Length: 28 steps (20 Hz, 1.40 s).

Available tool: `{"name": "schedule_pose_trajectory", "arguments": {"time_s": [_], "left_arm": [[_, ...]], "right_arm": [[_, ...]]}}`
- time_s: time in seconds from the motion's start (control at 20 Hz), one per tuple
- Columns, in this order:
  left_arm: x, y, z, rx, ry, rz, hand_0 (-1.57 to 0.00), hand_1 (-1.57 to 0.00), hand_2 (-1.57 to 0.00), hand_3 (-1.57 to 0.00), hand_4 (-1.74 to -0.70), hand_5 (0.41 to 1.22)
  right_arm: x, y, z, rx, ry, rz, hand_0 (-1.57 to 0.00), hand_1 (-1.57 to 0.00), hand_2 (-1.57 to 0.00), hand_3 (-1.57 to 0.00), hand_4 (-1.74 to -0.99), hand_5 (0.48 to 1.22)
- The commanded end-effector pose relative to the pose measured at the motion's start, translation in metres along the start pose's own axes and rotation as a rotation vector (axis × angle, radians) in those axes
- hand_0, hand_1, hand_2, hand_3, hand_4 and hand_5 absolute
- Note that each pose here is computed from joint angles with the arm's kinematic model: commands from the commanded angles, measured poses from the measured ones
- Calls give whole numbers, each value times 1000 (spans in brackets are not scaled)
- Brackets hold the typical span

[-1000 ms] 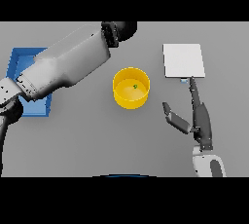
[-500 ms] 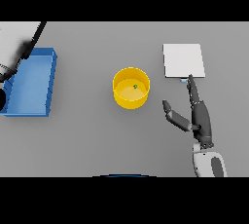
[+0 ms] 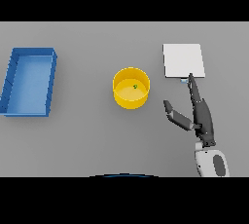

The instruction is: Pick up the red beaker and tilt it to pour out 1 green nut into yellow bowl. Pick up the yellow bowl and place it on the metallic measuring scale.

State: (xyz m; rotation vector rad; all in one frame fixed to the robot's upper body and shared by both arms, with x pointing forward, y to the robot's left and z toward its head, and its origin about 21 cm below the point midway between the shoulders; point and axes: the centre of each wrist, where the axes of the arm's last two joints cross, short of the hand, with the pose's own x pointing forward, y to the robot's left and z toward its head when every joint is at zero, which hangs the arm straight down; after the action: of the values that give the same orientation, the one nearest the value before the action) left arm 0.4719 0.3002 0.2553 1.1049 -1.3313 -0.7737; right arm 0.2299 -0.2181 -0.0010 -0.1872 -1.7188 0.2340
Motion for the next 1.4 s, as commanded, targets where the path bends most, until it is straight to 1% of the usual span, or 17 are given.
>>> {"name": "schedule_pose_trajectory", "arguments": {"time_s": [0.0, 0.25, 0.35, 0.45, 0.55, 0.7, 0.8, 0.85, 0.9, 0.95, 1.0, 1.05, 1.1, 1.15, 1.2, 1.25, 1.35], "left_arm": [[-13, -9, 5, 14, 31, 51, -1571, -1571, -1569, -1446, -1740, 1221], [-61, -52, 44, 41, 243, 211, -1571, -1571, -1570, -1452, -1741, 1221], [-76, -69, 66, 39, 271, 243, -1571, -1571, -1571, -1450, -1741, 1221], [-84, -81, 84, 33, 303, 263, -1571, -1571, -1571, -1449, -1741, 1221], [-87, -95, 98, 17, 349, 288, -1571, -1571, -1571, -1450, -1741, 1221], [-95, -108, 112, 5, 390, 314, -1571, -1571, -1571, -1509, -1741, 1221], [-97, -115, 119, 5, 405, 312, -1571, -1571, -1571, -1531, -1741, 1166], [-94, -118, 120, -10, 420, 310, -1571, -1571, -1571, -1539, -1741, 1117], [-94, -123, 123, -11, 426, 305, -1571, -1571, -1571, -1546, -1741, 1039], [-99, -124, 125, -19, 437, 283, -1571, -1571, -1571, -1551, -1741, 967], [-95, -124, 127, -38, 423, 267, -1571, -1571, -1571, -1555, -1667, 908], [-96, -120, 128, -74, 415, 240, -1571, -1571, -1571, -1503, -1530, 865], [-97, -120, 129, -87, 412, 231, -1564, -1449, -1432, -1362, -1374, 830], [-99, -119, 131, -156, 403, 236, -1457, -1180, -1187, -1129, -1229, 803], [-101, -117, 134, -216, 398, 243, -1166, -944, -959, -903, -1120, 778], [-99, -111, 134, -260, 384, 235, -932, -755, -767, -722, -1034, 758], [-101, -108, 135, -309, 381, 218, -596, -483, -490, -462, -916, 723]], "right_arm": [[0, 1, 0, 6, 11, 9, 1, 1, 1, 1, -1212, 604], [4, 1, 0, 34, -13, 46, 1, 1, 1, 1, -1210, 649], [4, 2, 1, 35, 3, 49, 1, 1, 1, 1, -1206, 657], [4, -2, 2, 30, 5, 53, 1, 1, 1, 1, -1215, 664], [1, 2, -1, 35, 20, 41, 1, 1, 1, 1, -1218, 664], [2, -1, 0, 41, -1, 44, 1, 1, 1, 1, -1217, 666], [2, 1, 2, 41, -3, 46, 1, 1, 1, 1, -1214, 666], [2, 3, 3, 39, 3, 54, 1, 1, 1, 1, -1207, 665], [2, 5, 3, 36, 5, 54, 1, 1, 1, 1, -1203, 663], [1, 0, 4, 38, -4, 57, 1, 1, 1, 1, -1205, 664], [0, 1, 6, 35, -10, 52, 1, 1, 1, 1, -1202, 667], [1, 1, 5, 30, -4, 54, 1, 1, 1, 1, -1197, 664], [0, 1, 5, 30, -2, 53, 1, 1, 1, 1, -1192, 663], [1, 0, 4, 27, -8, 46, 1, 1, 1, 1, -1188, 663], [2, -1, 5, 30, -17, 52, 1, 1, 1, 1, -1187, 664], [2, 0, 5, 34, -10, 50, 1, 1, 1, 1, -1185, 665], [3, 4, 6, 33, 4, 53, 1, 1, 1, 1, -1182, 667]]}}
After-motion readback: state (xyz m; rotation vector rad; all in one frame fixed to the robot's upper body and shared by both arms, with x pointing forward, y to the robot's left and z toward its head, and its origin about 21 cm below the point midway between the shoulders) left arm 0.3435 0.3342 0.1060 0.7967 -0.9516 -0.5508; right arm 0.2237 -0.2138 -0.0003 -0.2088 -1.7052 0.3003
